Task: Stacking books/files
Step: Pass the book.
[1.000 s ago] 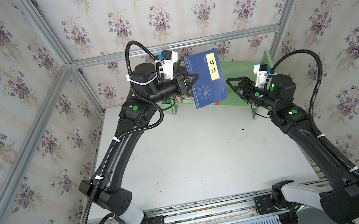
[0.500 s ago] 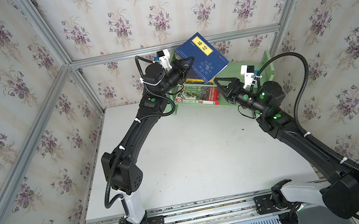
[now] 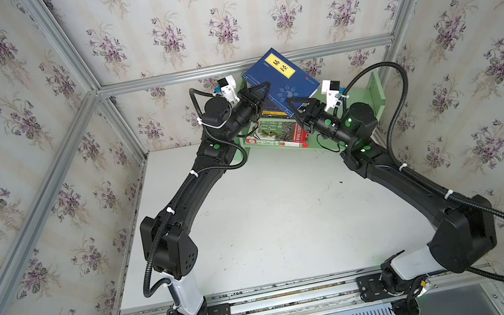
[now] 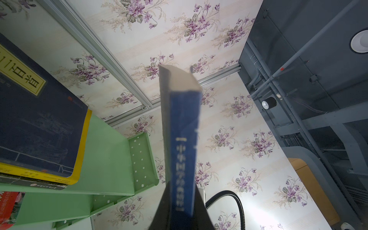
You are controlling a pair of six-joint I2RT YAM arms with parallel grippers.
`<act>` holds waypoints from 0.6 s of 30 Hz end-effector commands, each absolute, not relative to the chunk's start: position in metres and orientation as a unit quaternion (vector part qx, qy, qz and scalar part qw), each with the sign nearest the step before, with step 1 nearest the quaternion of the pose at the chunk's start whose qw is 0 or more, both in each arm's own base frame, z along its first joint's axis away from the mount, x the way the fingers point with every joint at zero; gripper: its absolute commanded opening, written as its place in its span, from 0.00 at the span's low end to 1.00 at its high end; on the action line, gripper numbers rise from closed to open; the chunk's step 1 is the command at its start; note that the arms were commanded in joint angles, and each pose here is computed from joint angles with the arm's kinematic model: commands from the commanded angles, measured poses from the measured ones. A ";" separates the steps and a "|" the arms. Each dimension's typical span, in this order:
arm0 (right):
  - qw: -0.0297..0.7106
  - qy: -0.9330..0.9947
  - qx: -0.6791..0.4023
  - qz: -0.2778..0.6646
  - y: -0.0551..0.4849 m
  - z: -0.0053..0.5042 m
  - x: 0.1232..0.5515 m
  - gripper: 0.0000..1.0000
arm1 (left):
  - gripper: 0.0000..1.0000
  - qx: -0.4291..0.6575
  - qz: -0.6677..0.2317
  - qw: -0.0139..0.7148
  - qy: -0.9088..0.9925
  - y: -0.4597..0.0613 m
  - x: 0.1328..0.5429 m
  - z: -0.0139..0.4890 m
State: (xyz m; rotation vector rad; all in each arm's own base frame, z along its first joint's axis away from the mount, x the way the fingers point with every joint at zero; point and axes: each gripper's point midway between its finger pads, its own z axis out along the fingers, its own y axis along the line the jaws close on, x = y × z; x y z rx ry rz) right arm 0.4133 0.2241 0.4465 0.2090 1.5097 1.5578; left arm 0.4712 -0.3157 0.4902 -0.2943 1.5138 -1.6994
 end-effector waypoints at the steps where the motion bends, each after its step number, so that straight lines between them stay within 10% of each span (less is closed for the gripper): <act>1: 0.468 0.583 0.058 0.662 0.231 0.471 0.409 0.34 | 0.02 -0.115 -0.694 0.433 0.564 -0.308 0.466 0.514; 8: 0.462 0.587 0.068 0.662 0.232 0.468 0.423 0.05 | 0.06 -0.130 -0.692 0.434 0.562 -0.307 0.472 0.507; 18: 0.424 0.593 0.034 0.684 0.203 0.486 0.421 0.00 | 0.54 -0.132 -0.667 0.419 0.602 -0.295 0.487 0.476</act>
